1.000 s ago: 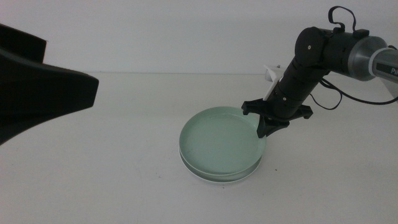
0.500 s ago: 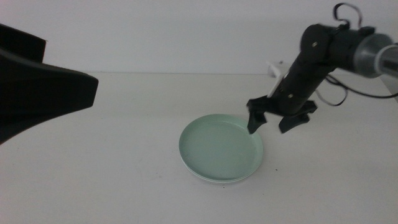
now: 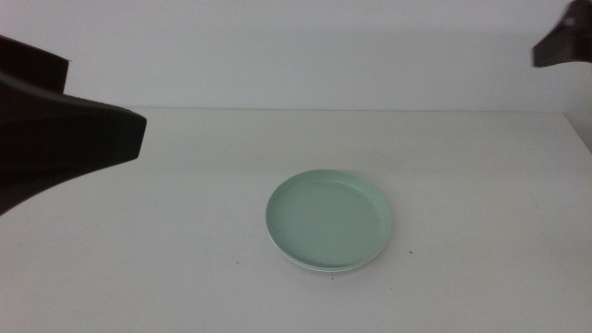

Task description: Stack the three bowls on top of each other.

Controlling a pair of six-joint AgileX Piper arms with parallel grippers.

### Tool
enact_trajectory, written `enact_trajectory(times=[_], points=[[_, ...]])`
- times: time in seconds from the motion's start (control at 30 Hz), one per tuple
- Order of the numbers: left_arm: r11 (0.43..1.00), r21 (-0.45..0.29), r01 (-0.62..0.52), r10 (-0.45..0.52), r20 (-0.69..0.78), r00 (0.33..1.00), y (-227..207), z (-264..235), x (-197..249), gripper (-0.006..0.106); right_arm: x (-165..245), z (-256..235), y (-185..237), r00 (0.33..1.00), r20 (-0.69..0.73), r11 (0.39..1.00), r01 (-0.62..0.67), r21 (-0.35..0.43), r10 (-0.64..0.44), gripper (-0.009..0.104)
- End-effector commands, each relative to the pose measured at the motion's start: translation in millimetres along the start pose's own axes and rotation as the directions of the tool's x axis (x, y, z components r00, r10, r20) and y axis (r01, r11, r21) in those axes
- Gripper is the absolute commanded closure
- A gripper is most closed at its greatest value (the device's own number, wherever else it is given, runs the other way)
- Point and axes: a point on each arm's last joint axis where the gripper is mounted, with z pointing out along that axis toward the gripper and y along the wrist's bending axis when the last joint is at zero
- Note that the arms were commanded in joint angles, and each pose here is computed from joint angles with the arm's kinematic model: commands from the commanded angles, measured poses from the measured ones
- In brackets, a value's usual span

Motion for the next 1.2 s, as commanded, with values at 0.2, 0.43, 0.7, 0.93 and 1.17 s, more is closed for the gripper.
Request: enact_trajectory(times=[0.2,0.43,0.7,0.93,1.17], points=[[1.0,-0.002,0.003,-0.003,0.012,1.0,0.2,0.0,-0.4,0.007,78.1,-90.8,18.1,0.922,0.377,0.996,0.07,0.063,-0.089,0.002],[1.0,-0.002,0.003,-0.003,0.012,1.0,0.2,0.0,-0.4,0.007,95.9,-104.6,19.7,0.873,0.47,0.991,0.096,0.096,-0.13,0.002],[1.0,-0.002,0.003,-0.003,0.012,1.0,0.2,0.0,-0.4,0.007,94.8,-98.7,19.1,0.887,0.446,0.992,0.094,0.083,-0.121,0.002],[0.999,-0.044,-0.006,0.009,0.069,0.998,3.8,-0.6,-5.3,0.007,94.8,-98.7,19.1,0.887,0.446,0.992,0.094,0.083,-0.121,0.002],[0.962,-0.259,0.084,-0.022,0.232,0.972,30.3,-4.0,-9.2,0.007,94.8,-98.7,19.1,0.887,0.446,0.992,0.094,0.083,-0.121,0.002]])
